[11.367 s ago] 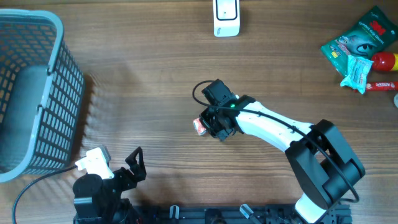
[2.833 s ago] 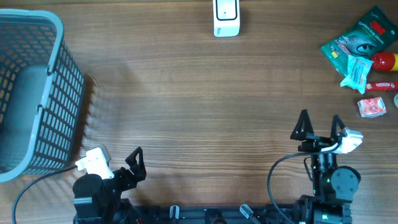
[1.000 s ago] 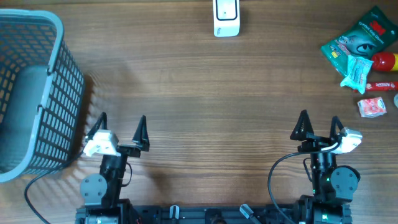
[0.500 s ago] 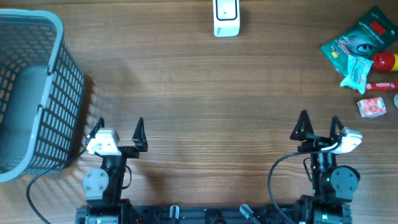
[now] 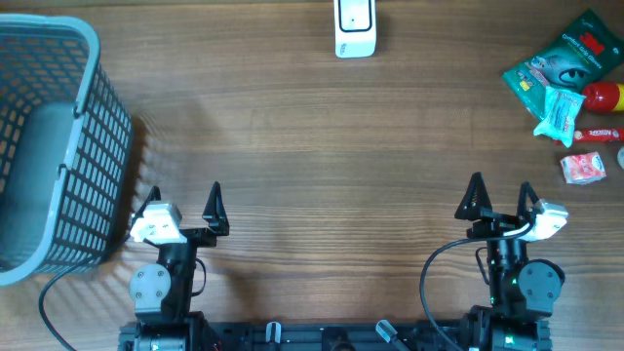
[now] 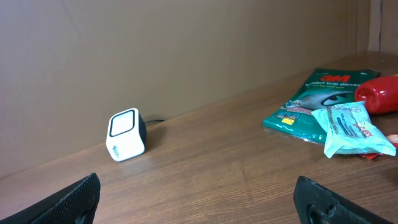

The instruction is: Scan the item barcode

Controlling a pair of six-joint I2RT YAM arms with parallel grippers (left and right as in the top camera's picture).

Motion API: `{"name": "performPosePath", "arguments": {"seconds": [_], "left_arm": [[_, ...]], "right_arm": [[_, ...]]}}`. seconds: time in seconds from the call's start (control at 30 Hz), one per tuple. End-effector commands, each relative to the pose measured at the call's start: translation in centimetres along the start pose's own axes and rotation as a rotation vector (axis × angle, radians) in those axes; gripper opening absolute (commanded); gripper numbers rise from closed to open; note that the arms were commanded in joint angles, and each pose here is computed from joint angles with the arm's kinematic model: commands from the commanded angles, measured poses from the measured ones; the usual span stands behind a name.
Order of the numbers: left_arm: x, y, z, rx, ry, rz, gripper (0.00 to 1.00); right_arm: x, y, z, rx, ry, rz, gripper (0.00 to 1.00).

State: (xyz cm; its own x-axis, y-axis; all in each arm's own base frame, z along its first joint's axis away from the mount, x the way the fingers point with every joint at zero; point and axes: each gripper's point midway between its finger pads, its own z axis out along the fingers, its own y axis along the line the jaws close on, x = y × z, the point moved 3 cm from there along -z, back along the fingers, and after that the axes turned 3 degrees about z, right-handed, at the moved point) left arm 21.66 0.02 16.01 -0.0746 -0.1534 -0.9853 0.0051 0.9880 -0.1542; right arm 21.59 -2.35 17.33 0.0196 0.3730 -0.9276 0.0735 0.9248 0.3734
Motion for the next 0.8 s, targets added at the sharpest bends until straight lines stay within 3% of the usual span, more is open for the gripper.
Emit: {"name": "performPosePath", "arguments": {"seconds": [0.0,0.33,0.63,0.77], "left_arm": [[0.1,0.1,0.0,-0.009,0.000,-0.010,1.00],[0.1,0.1,0.0,-0.009,0.000,-0.010,1.00],[0.1,0.1,0.0,-0.009,0.000,-0.010,1.00],[0.1,0.1,0.0,-0.009,0.000,-0.010,1.00]], "right_arm": [[-0.3,0.0,-0.1,0.005,-0.016,0.010,1.00],[-0.5,-0.5,-0.1,0.040,-0.030,-0.009,1.00],[0.3,-0.5,0.1,0.033,0.012,-0.284,1.00],[0.6,-0.7,0.2,0.038,0.033,-0.300,1.00]]}}
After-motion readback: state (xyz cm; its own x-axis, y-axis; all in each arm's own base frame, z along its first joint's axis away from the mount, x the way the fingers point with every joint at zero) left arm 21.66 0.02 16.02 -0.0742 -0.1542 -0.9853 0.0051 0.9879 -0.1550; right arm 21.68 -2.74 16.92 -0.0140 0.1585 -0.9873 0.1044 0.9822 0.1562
